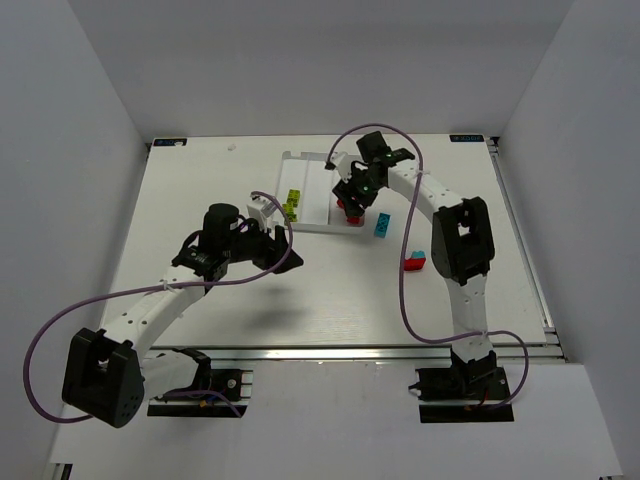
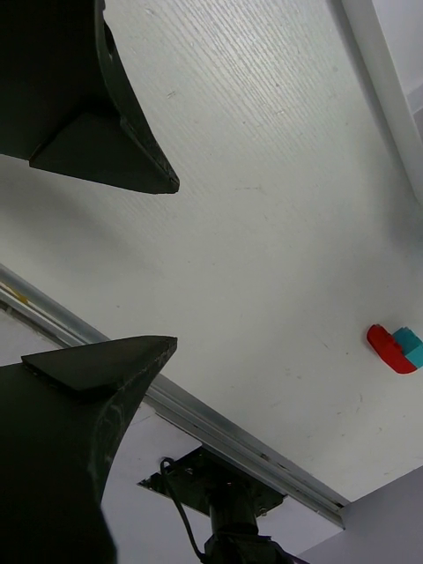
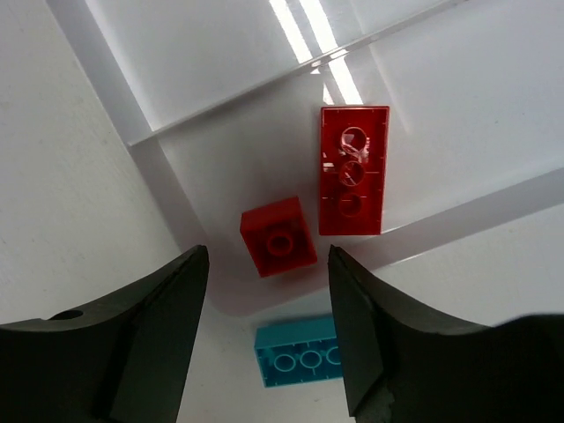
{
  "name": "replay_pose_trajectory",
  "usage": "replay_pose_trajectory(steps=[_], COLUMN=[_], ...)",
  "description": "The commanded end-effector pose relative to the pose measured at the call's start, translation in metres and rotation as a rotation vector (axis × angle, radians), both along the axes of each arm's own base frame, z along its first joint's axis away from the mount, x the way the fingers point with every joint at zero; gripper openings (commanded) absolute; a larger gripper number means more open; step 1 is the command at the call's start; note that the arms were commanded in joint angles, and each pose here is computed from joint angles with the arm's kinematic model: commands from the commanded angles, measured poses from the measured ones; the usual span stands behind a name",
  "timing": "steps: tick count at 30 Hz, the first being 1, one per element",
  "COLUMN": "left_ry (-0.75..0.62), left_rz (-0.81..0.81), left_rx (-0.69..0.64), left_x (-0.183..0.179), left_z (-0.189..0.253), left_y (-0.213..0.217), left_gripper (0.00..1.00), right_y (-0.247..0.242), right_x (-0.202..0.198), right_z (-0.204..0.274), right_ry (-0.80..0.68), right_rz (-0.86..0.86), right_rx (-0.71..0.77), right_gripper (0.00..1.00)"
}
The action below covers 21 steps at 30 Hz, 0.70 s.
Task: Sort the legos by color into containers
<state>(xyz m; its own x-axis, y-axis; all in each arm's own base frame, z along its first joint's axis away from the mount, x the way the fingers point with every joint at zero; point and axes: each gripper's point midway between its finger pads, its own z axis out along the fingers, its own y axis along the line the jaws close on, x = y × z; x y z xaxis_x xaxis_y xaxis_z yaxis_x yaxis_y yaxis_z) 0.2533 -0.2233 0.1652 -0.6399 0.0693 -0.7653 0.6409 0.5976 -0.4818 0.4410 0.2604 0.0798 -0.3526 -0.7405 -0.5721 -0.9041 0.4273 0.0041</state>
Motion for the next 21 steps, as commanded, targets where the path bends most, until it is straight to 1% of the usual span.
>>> replay_pose_trajectory(steps=[1, 3, 7, 8, 9, 10, 11, 12, 13, 14, 15, 16, 17, 18, 19, 20, 21], left_ry=[-0.036, -0.031, -0.009, -0.007, 0.005, 0.028, 0.035, 0.042, 0.069, 0.05, 0.051, 0.039, 0.031, 0.023, -0.003, -0.015, -0.025], left_rz=[-0.028, -0.034, -0.055, -0.051, -0.072, -0.077, -0.082, -0.107, -0.113, -0.111, -0.12, -0.165, -0.155, -0.167, -0.216, -0.225, -0.238], left_rx=[-0.023, -0.033, -0.058, -0.066, -0.07, -0.076, -0.079, -0.077, -0.073, -0.071, -0.061, -0.048, -0.015, 0.005, 0.03, 0.062, 0.087], left_x=[-0.003, -0.003, -0.005, -0.003, -0.007, -0.007, -0.006, -0.011, -0.011, -0.006, -0.007, -0.015, -0.006, -0.005, -0.012, -0.004, -0.002], left_z=[0.01, 0.01, 0.008, 0.008, 0.008, 0.006, 0.006, 0.006, 0.0, 0.006, 0.005, 0.005, 0.002, -0.001, -0.003, -0.008, -0.012], left_y=[-0.004, -0.005, -0.013, -0.014, -0.022, -0.028, -0.033, -0.044, -0.051, -0.06, -0.068, -0.084, -0.095, -0.104, -0.12, -0.135, -0.145], left_gripper=[0.75, 0.75, 0.75, 0.75, 0.74, 0.73, 0.71, 0.69, 0.66, 0.63, 0.53, 0.49, 0.45, 0.39, 0.36, 0.34, 0.34], right_y=[-0.003, -0.004, -0.006, -0.01, -0.02, -0.025, -0.034, -0.046, -0.059, -0.065, -0.084, -0.093, -0.111, -0.116, -0.111, -0.14, -0.143], right_x=[0.01, 0.007, -0.006, -0.014, -0.013, -0.012, -0.021, -0.023, -0.026, -0.032, -0.038, -0.048, -0.054, -0.062, -0.077, -0.08, -0.087], right_z=[0.025, 0.033, 0.062, 0.072, 0.078, 0.104, 0.096, 0.099, 0.106, 0.123, 0.115, 0.128, 0.129, 0.128, 0.138, 0.139, 0.142], right_ry=[-0.043, -0.045, -0.05, -0.048, -0.054, -0.109, -0.08, -0.048, -0.03, -0.039, 0.019, 0.082, 0.141, 0.202, 0.276, 0.329, 0.363], right_rz=[-0.048, -0.051, -0.062, -0.091, -0.131, -0.161, -0.2, -0.289, -0.32, -0.334, -0.382, -0.386, -0.418, -0.423, -0.358, -0.418, -0.396], right_rx=[0.025, 0.042, 0.123, 0.141, 0.154, 0.197, 0.206, 0.247, 0.304, 0.365, 0.396, 0.491, 0.535, 0.575, 0.666, 0.72, 0.762], right_gripper=[0.63, 0.65, 0.66, 0.66, 0.65, 0.66, 0.67, 0.65, 0.61, 0.5, 0.41, 0.29, 0.08, 0.0, 0.0, 0.0, 0.0])
